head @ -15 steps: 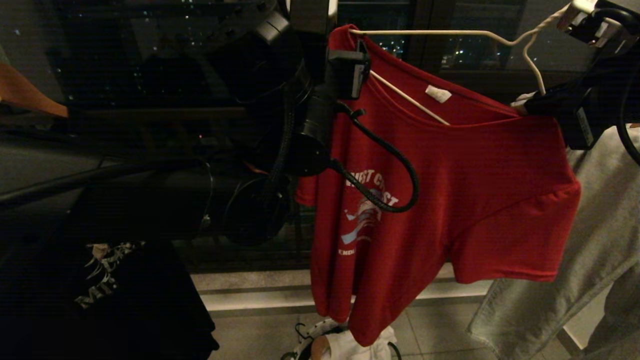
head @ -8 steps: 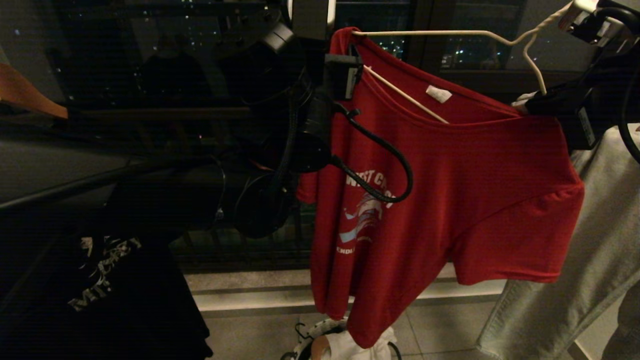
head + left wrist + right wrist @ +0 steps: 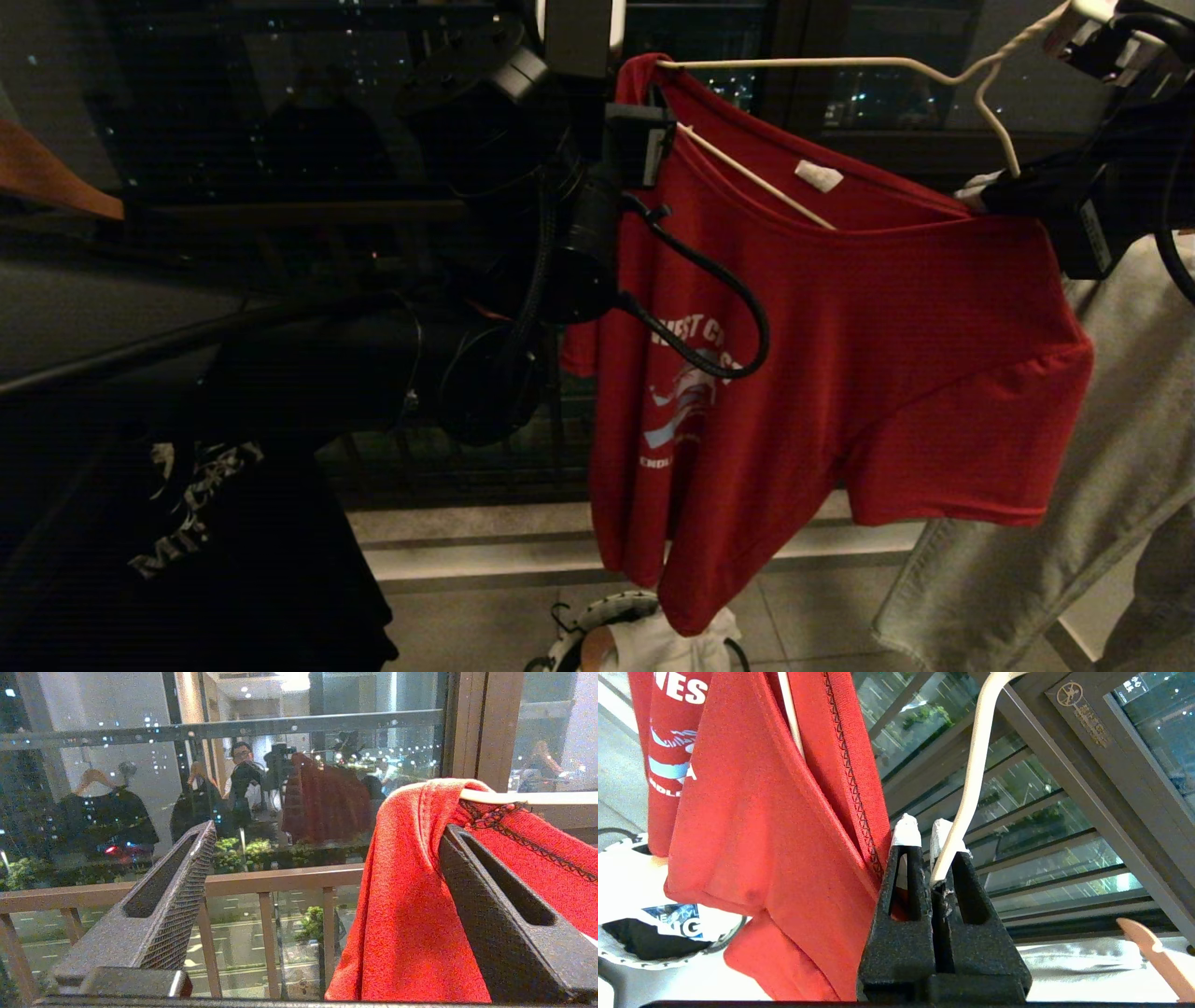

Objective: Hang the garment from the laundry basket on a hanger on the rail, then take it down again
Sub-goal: Take the clothes off the clothes rack

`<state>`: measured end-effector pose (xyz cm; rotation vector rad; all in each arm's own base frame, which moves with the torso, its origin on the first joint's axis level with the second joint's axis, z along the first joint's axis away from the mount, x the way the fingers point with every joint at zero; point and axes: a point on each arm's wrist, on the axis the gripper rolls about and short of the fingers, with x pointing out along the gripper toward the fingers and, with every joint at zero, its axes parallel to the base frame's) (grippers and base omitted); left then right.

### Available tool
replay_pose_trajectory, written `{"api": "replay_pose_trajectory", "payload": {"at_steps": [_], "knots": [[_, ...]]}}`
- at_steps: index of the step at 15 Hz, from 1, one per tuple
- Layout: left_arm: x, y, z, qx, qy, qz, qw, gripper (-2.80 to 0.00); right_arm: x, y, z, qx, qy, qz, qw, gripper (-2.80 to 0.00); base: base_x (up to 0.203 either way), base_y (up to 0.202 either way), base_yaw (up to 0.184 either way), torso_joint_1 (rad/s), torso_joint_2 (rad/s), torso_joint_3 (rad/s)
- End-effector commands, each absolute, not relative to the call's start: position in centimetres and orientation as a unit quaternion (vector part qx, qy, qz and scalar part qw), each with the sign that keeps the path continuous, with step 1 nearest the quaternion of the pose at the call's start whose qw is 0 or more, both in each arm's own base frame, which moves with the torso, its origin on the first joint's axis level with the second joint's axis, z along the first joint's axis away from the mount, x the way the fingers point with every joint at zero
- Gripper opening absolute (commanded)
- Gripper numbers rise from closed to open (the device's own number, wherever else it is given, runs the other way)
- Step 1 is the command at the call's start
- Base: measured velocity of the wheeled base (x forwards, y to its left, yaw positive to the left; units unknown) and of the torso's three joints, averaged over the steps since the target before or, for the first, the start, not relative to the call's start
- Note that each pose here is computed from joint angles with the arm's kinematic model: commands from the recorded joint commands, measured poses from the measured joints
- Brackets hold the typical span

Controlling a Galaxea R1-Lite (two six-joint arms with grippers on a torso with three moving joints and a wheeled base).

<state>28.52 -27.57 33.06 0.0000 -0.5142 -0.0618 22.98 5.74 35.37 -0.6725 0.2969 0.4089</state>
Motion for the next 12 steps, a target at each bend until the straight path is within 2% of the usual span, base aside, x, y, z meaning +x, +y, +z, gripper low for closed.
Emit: {"api": "replay_pose_trajectory", "payload": {"at_steps": [1,3,4,12], "knots": [[28.35,-27.52,33.29,-0.003,-0.258,-0.029,0.966,0.0,23.0,5.77,35.35,-0.328,0.145,0.2,0.912,-2.8,0.0,0.0,0.0,0.0,0.0,0.0],[28.35,-27.51,33.32,-0.004,-0.258,-0.029,0.966,0.0,23.05,5.78,35.39,-0.329,0.143,0.2,0.912,-2.8,0.0,0.0,0.0,0.0,0.0,0.0],[28.39,-27.55,33.23,-0.003,-0.257,-0.029,0.966,-2.8,23.1,5.79,35.37,-0.329,0.144,0.2,0.912,-2.8,0.0,0.0,0.0,0.0,0.0,0.0],[28.27,-27.44,33.49,-0.001,-0.26,-0.028,0.965,-2.8,23.5,5.89,35.67,-0.331,0.126,0.194,0.915,-2.8,0.0,0.0,0.0,0.0,0.0,0.0]]}}
